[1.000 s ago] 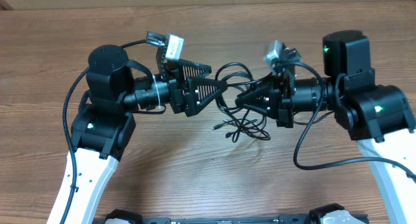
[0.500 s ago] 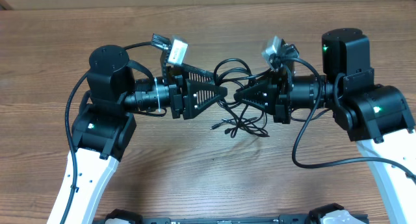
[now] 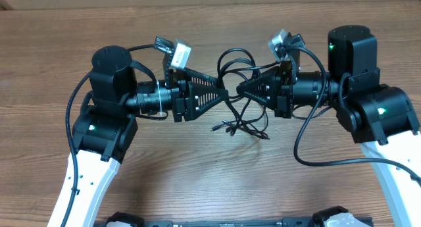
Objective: Untangle cables
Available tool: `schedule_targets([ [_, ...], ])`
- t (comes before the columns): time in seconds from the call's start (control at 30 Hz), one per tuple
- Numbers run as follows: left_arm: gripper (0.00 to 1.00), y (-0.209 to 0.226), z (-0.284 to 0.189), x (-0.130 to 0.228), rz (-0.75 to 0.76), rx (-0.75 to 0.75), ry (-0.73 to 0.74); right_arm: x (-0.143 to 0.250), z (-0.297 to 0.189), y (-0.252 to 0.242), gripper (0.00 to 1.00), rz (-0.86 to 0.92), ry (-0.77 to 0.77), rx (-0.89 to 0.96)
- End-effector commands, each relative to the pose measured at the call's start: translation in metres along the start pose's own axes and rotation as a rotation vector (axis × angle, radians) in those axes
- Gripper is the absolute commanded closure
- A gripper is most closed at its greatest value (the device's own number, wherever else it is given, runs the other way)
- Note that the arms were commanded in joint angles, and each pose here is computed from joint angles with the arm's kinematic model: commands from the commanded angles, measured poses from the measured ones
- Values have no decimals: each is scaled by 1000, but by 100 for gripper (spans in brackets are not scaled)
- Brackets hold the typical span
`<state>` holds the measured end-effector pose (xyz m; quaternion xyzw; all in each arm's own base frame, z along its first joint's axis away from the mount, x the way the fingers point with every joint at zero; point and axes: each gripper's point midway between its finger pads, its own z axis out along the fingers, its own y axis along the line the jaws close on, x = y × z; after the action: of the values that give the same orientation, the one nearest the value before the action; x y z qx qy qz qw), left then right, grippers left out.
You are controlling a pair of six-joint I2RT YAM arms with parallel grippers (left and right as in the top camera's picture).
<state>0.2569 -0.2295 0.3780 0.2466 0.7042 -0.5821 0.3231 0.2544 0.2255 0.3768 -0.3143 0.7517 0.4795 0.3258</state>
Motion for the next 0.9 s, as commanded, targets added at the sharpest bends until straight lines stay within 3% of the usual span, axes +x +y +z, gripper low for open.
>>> schedule_targets([
  [0.0,69,-3,1,-4,53,-2,-7,-3,0,3,96,-3,-9,1],
  [0.03,79,-2,1,-5,52,-10,-10,-3,0,3,96,0,-9,0],
  [0.13,93,1,1,-6,51,-25,-18,-3,0,3,96,0,-9,0],
  [0.37,96,1,1,-6,49,-25,-17,-3,0,2,95,-3,-11,2],
  [0.43,96,1,1,-6,53,-25,-17,-3,0,-2,44,2,-9,29],
  [0.47,96,1,1,-6,68,-25,-17,-1,0,-6,28,9,-5,50],
  [0.5,96,1,1,-6,91,-26,-17,1,0,-11,5,21,2,81],
  [0.53,96,1,0,-6,117,-27,-16,3,-1,-15,0,29,8,102],
  [0.67,96,10,-1,1,315,-62,8,26,-9,-49,0,52,88,308],
  [0.87,96,54,-12,31,294,-264,112,47,-13,-51,0,-163,205,315],
])
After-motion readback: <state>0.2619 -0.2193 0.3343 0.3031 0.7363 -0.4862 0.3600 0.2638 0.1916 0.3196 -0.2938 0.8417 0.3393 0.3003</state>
